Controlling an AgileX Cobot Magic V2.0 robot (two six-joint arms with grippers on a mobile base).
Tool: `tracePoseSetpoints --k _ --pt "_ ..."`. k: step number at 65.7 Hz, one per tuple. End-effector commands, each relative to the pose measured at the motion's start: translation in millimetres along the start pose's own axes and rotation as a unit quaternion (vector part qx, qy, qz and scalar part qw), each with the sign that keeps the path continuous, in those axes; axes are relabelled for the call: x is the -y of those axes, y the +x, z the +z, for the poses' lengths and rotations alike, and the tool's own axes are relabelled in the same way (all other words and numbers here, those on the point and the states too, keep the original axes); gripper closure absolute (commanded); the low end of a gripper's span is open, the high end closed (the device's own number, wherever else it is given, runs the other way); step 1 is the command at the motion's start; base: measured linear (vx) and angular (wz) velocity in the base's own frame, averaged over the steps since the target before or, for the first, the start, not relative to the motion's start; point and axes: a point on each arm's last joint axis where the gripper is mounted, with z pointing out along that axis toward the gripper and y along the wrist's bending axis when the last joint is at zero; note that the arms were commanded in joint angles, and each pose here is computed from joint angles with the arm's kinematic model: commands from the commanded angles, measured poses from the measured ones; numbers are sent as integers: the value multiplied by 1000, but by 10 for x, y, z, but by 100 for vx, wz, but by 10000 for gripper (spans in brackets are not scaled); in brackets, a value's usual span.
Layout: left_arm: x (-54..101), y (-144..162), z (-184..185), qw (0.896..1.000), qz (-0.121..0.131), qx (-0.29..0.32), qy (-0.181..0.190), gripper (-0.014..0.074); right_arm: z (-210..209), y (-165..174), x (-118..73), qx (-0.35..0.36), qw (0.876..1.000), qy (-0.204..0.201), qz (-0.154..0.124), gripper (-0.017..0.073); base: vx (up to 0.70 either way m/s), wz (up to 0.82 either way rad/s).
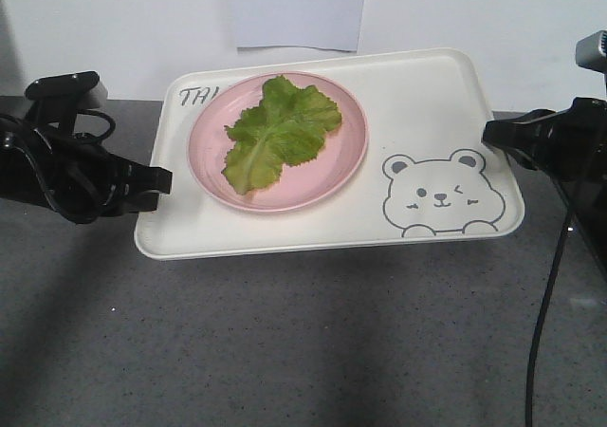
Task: Transfer vegetables to tray and serve
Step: 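Hold the tray raised with both grippers above the new counter, then lower the tray with both grippers onto the counter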
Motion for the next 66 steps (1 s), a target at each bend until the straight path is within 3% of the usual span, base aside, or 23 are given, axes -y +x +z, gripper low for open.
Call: tracePoseSetpoints --k 1,66 --pt "179 -109 -204 998 9 54 35 599 -109 -130 -173 19 999 -41 -15 482 0 0" --pt "179 -107 -204 998 9 53 36 599 -109 -130 -174 19 999 -41 -15 482 0 0"
